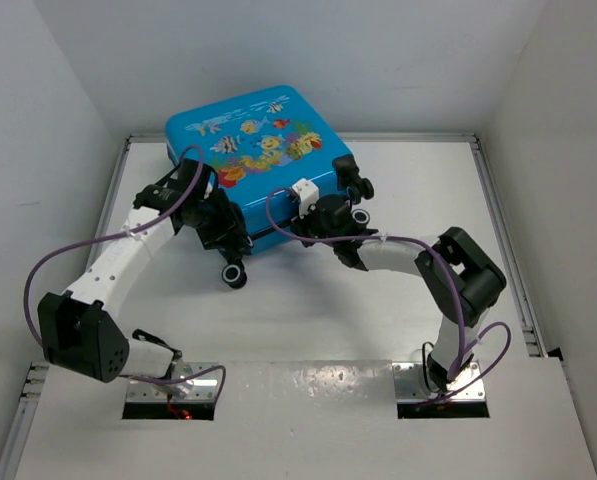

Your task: Pack the luggage

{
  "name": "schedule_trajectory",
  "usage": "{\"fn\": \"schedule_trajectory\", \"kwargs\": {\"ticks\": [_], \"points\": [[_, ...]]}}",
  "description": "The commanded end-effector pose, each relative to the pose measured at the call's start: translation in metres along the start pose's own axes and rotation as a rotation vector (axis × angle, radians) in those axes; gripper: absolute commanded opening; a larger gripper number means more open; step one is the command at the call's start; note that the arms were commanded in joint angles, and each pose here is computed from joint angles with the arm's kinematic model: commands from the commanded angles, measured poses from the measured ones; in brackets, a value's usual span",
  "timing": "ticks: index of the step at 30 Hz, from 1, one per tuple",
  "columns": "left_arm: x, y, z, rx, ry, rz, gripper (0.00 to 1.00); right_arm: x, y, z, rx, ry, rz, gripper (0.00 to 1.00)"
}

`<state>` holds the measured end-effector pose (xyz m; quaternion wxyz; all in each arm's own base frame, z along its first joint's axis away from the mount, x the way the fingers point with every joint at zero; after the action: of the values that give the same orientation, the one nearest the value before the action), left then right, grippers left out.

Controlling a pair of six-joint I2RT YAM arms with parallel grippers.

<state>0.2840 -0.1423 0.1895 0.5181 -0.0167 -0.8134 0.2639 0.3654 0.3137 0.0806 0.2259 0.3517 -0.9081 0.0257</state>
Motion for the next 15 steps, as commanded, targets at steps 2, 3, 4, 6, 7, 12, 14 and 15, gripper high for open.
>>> {"fn": "schedule_trajectory", "kwargs": {"ticks": [2, 3, 4, 6, 7, 12, 14, 15], "points": [[0.000, 0.013, -0.022, -0.023, -0.066, -0.002, 0.00, 0.006, -0.010, -0.046, -0.026, -0.167, 0.059, 0.00], [0.001, 0.018, -0.027, -0.007, -0.074, -0.010, 0.00, 0.010, -0.017, -0.039, -0.040, -0.154, 0.086, 0.00], [0.004, 0.029, -0.031, 0.016, -0.083, -0.028, 0.00, 0.014, -0.020, -0.038, -0.052, -0.145, 0.097, 0.00], [0.009, 0.040, -0.041, 0.055, -0.112, -0.041, 0.00, 0.023, -0.038, -0.026, -0.077, -0.118, 0.146, 0.00], [0.009, 0.044, -0.044, 0.069, -0.120, -0.047, 0.00, 0.028, -0.046, -0.026, -0.092, -0.116, 0.166, 0.00], [0.016, 0.064, -0.048, 0.090, -0.138, -0.085, 0.00, 0.054, -0.095, -0.006, -0.150, -0.082, 0.294, 0.00], [0.018, 0.077, -0.054, 0.125, -0.152, -0.113, 0.00, 0.060, -0.105, -0.002, -0.159, -0.075, 0.329, 0.00], [0.020, 0.083, -0.057, 0.135, -0.161, -0.123, 0.00, 0.065, -0.116, -0.002, -0.179, -0.082, 0.357, 0.00]]}}
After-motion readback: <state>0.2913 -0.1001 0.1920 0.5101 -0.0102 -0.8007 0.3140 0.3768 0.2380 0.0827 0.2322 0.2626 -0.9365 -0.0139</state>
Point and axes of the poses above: each gripper's point midway between its finger pads, its own x axis back along the fingers, its own y axis along the line the jaws close on, z = x × y, the point moved 1 cm from there along x, back along the fingers, and after that the axes turned 5 degrees about -x, right-handed, at the moved point
